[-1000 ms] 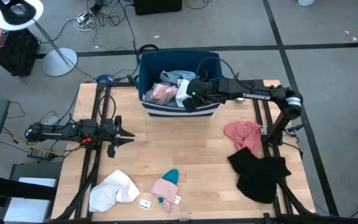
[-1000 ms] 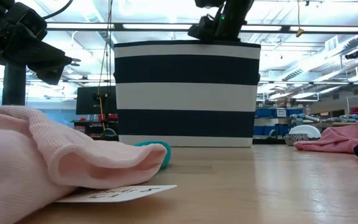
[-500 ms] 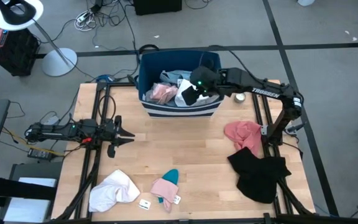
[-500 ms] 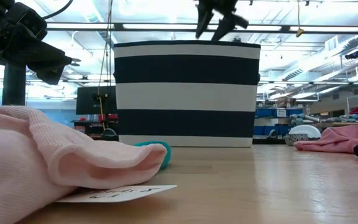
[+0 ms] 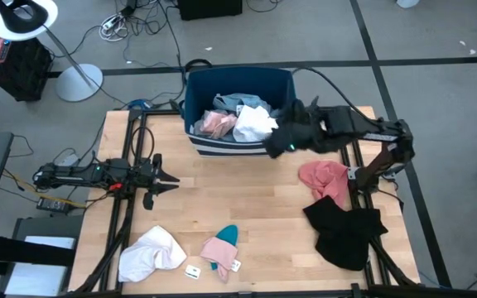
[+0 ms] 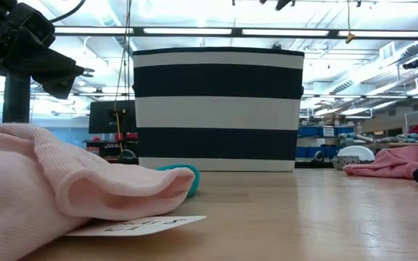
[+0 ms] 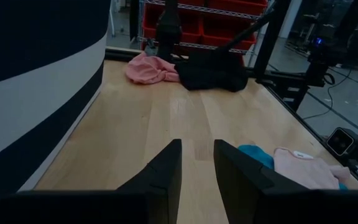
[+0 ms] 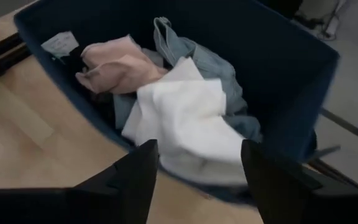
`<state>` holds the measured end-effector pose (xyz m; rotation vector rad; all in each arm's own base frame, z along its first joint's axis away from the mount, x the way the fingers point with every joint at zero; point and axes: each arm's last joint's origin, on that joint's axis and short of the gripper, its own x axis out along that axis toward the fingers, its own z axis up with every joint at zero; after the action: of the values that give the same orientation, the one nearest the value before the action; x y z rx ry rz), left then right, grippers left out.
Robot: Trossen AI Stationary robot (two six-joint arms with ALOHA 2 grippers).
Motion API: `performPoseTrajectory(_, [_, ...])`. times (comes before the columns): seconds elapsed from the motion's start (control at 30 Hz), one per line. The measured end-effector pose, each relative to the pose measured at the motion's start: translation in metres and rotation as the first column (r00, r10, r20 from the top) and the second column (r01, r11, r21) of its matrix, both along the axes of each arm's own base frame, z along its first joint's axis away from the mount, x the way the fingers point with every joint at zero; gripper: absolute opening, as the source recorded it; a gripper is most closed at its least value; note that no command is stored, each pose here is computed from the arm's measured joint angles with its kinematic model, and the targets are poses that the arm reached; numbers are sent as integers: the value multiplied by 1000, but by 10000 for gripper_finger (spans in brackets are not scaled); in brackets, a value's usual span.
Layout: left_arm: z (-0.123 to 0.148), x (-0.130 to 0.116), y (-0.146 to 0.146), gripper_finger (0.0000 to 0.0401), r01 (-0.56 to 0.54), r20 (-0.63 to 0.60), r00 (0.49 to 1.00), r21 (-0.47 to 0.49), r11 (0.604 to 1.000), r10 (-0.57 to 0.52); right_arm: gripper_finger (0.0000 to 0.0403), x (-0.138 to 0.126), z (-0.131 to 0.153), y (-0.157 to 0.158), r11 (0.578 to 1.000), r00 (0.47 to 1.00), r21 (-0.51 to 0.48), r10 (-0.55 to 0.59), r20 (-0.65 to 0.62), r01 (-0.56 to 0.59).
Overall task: Sort clothes
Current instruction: Put the pink underwear into the blue laundry bin
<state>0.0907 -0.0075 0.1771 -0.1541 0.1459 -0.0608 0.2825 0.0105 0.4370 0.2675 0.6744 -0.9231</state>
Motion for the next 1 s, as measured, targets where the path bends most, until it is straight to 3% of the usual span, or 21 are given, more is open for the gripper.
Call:
performPoseTrajectory(0.3, [0, 0, 0, 99, 0, 0, 1000, 0, 1000, 0, 226, -27, -10, 45, 999, 999, 45, -2, 37, 1])
performPoseTrajectory(0.57, [0, 0, 0, 99, -1, 1, 1000, -6, 1000, 1, 226, -47, -69, 66, 988, 994, 108, -109, -5, 109])
performPoseTrajectory(0.77, [0, 0, 0, 99, -1, 0, 1000, -7, 1000, 1, 222, -75, -123, 70, 934, 966, 248, -250, -64, 258])
performPoseTrajectory(1.0, [0, 0, 0, 99, -1, 0, 1000, -7, 1000, 1, 218, -94, -177, 61, 848, 929, 379, -327, -175, 370])
